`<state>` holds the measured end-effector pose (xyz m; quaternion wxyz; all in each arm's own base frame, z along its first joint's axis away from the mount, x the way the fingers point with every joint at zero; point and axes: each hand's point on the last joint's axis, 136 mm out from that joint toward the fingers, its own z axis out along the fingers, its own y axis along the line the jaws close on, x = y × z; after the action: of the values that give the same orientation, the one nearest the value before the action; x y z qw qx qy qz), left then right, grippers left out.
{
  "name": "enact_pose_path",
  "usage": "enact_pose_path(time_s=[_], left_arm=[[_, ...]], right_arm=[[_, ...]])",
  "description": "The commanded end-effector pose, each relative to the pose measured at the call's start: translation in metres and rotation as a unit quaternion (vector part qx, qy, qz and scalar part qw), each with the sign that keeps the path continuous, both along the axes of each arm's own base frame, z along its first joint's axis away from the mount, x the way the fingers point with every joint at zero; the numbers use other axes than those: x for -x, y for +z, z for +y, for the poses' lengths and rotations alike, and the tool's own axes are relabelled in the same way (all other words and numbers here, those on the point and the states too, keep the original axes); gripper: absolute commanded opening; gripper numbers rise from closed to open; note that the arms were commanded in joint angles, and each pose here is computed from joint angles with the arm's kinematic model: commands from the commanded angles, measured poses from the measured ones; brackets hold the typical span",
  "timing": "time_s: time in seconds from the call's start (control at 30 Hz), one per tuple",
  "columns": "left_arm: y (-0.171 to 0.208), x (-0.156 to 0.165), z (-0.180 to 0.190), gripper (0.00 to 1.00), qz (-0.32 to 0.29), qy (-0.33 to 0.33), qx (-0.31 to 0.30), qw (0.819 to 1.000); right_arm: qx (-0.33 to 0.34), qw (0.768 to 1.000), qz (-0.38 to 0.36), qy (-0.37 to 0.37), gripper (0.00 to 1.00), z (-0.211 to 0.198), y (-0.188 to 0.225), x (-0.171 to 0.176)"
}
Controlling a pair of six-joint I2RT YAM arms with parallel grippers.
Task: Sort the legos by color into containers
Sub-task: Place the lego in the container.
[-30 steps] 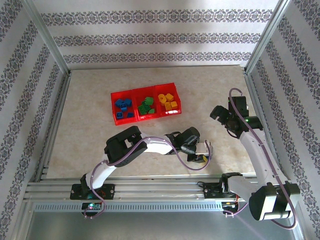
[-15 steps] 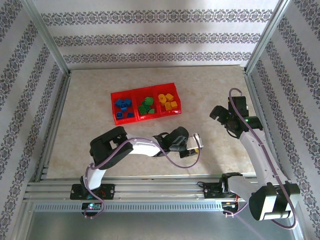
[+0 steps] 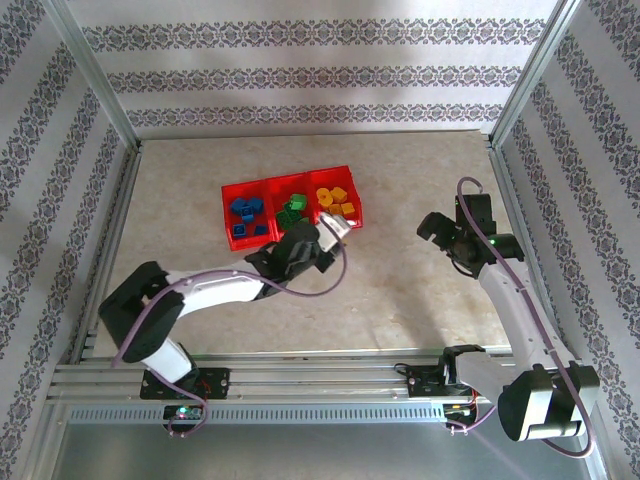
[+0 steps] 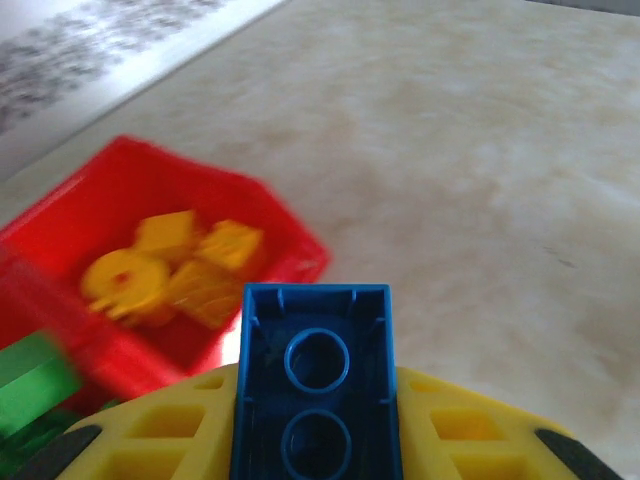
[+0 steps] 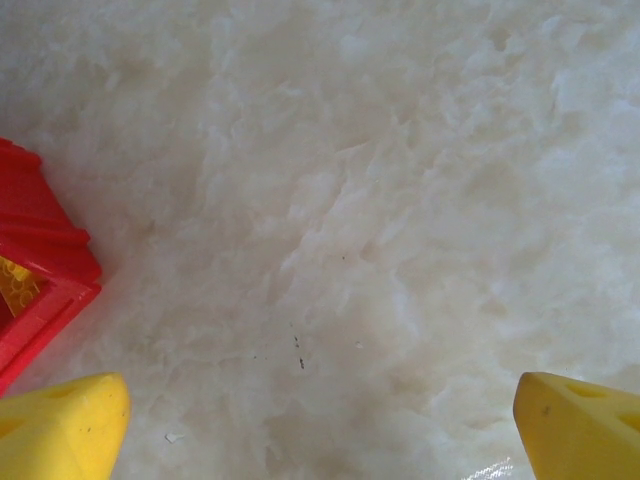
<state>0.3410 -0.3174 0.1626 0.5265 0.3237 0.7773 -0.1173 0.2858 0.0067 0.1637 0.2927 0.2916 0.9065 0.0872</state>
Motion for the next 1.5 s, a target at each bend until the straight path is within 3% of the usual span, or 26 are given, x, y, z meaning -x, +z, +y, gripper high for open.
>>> enact_pose_path(time_s=[0.0, 0.27, 0.53, 0.97, 1.37, 1.47], left_arm=[[0.004, -0.012, 0.054, 0.2, 0.022, 0.103, 0.008, 0.994], [0.013, -0.026, 0.146, 0.2, 0.07, 0.253, 0.047, 0.964], [-0.004, -0.033, 0.192, 0.2, 0.119, 0.337, 0.064, 0.932], [-0.043, -0.074, 0.212, 0.2, 0.178, 0.381, 0.084, 0.904], [-0.068, -0.09, 0.21, 0.22, 0.199, 0.39, 0.081, 0.896], [-0.069, -0.09, 0.21, 0.26, 0.2, 0.392, 0.079, 0.894]], right_arm=[[-0.016, 1.0, -0.002, -0.002, 0.98, 0.003, -0.004, 0.001], [-0.022, 1.0, -0.005, 0.008, 0.98, 0.011, -0.005, 0.0], [-0.018, 1.0, -0.007, 0.016, 0.98, 0.016, -0.003, -0.002], [-0.014, 1.0, -0.007, 0.018, 0.98, 0.02, -0.004, -0.004], [-0.01, 1.0, -0.003, 0.017, 0.98, 0.019, -0.004, -0.006], [-0.01, 1.0, -0.004, 0.018, 0.98, 0.019, -0.004, -0.006]])
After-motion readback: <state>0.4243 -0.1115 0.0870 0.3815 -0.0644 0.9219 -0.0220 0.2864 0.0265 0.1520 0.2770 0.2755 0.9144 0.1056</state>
